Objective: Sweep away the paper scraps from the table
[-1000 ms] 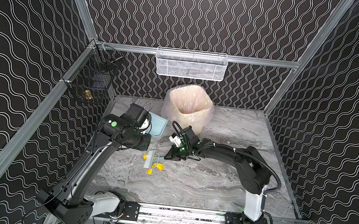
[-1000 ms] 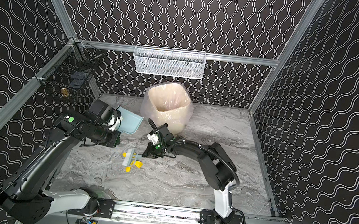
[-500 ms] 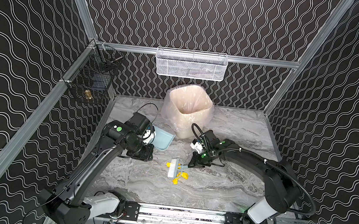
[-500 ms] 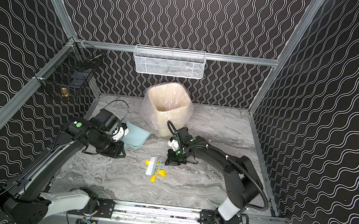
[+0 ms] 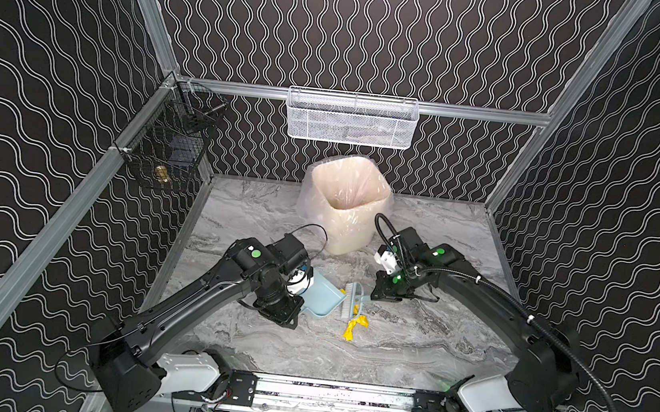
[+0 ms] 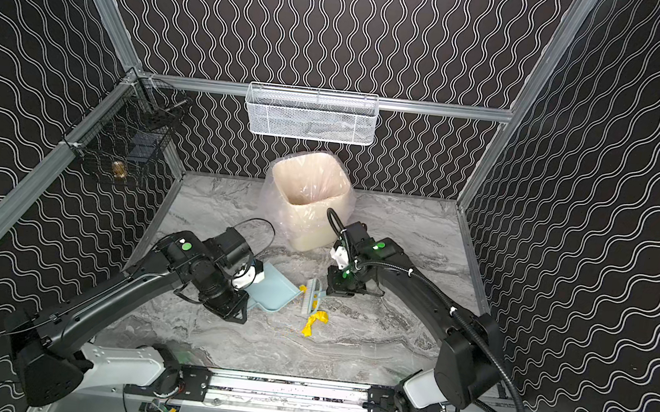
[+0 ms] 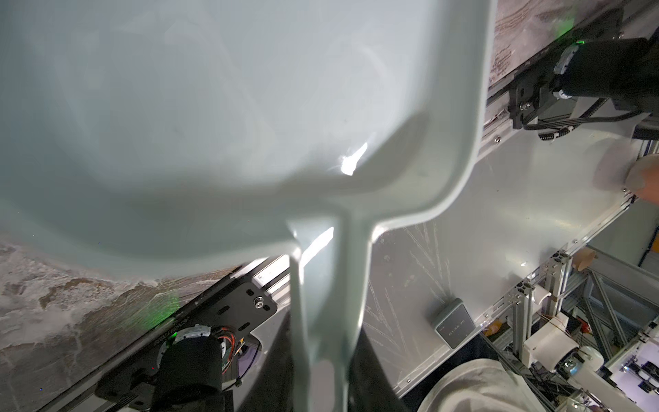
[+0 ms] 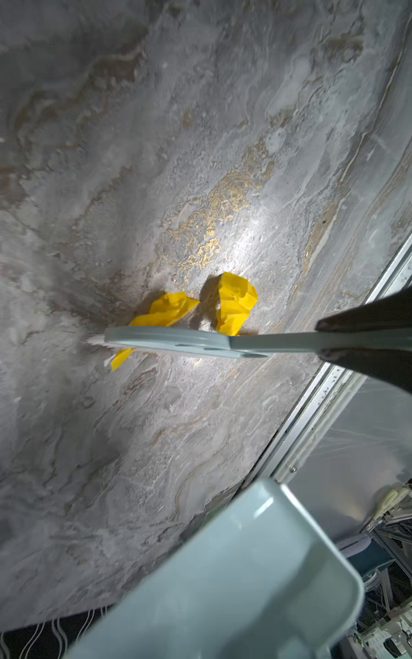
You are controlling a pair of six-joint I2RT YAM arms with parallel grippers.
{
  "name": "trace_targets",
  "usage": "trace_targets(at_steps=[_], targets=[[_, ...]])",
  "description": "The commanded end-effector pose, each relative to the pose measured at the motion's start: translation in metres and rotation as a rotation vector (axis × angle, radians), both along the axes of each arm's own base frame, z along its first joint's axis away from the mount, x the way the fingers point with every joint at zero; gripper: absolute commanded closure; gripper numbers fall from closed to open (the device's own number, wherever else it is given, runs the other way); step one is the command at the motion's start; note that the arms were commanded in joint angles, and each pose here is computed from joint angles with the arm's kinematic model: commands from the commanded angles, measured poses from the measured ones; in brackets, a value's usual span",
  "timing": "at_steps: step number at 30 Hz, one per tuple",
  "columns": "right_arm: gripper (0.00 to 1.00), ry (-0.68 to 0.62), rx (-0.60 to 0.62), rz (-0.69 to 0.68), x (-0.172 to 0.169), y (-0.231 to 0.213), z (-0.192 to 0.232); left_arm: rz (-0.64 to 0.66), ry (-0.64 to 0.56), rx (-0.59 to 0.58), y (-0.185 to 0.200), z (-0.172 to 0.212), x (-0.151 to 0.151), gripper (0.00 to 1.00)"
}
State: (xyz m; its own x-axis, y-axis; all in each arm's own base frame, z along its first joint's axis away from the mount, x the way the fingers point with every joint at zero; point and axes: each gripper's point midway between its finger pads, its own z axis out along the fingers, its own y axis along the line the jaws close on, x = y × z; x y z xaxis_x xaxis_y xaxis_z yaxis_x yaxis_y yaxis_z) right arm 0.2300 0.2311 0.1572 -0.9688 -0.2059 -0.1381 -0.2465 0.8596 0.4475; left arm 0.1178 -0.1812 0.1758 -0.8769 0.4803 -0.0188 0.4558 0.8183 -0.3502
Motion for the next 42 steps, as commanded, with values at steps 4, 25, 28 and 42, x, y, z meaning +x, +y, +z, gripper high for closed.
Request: trace_targets(at_steps=[4, 25, 28, 42], targets=[[1.0, -0.011, -0.103, -0.055, -0.001, -0.034, 0.023, -0.046, 0.071, 0.018, -0.006, -0.016, -0.019, 1.0], [1.0, 0.067, -0.305, -0.042, -0.013, -0.076, 0.005, -0.196, 0.152, 0.135, -0.013, -0.05, -0.053, 1.0], [1.0, 0.064, -0.323, -0.024, -0.009, -0.076, 0.004, -0.222, 0.161, 0.164, -0.011, -0.054, -0.061, 1.0], [1.0, 0.05, -0.393, 0.079, -0.009, -0.062, -0.002, -0.255, 0.173, 0.172, -0.022, -0.079, -0.063, 1.0]])
